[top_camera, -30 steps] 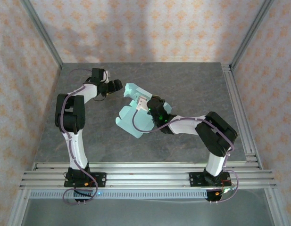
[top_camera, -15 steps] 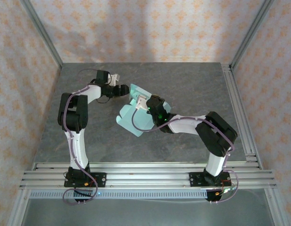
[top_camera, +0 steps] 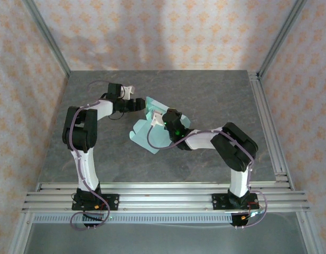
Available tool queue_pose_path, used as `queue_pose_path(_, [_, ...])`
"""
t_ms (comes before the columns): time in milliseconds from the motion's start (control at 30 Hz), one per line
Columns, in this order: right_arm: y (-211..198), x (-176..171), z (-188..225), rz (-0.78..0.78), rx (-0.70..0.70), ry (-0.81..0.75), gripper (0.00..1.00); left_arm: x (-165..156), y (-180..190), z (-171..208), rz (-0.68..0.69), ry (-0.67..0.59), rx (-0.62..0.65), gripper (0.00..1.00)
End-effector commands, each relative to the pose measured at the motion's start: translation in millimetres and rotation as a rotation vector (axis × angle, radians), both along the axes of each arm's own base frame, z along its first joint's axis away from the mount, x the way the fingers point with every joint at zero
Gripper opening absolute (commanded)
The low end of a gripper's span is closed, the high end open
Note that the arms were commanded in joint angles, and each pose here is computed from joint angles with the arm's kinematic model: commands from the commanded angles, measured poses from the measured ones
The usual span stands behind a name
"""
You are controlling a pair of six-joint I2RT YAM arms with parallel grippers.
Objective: Fold the paper box
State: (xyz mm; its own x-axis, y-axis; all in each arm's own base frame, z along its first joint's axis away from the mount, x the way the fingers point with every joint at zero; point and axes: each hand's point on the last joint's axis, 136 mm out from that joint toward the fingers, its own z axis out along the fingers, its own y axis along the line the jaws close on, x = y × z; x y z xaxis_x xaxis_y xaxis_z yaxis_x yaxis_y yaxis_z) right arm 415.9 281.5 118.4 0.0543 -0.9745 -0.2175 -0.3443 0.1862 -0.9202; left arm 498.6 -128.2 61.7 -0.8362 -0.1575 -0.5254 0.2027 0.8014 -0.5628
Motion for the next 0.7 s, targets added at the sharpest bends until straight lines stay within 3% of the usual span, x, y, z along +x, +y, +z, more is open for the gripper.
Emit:
queue_pose_path(0, [3.2,4.9,1.6,-0.003,-0.018,-0.027,0.0,5.0,-3.6,17.6,-0.009,-0.058,-0.014,0.81])
queue_pose_path(367, [0.4,7.2,-2.4,-0.011,-0.036,-0.032,0.0,3.5,-8.3,26.3,-0.035,-0.133,-0.044,0.78])
queue_pose_path(567, [-5.2,7.8,0.5,-0.028,-0.022,-0.03,0.0,17.3,30.6,24.2,0.122,-0.109,-0.04,0.75])
queue_pose_path(667, [-6.3,6.7,-0.7,-0.03,-0.019,-0.024,0.0,20.6,38.0,21.0,0.133,-0.083,-0.04,0.75])
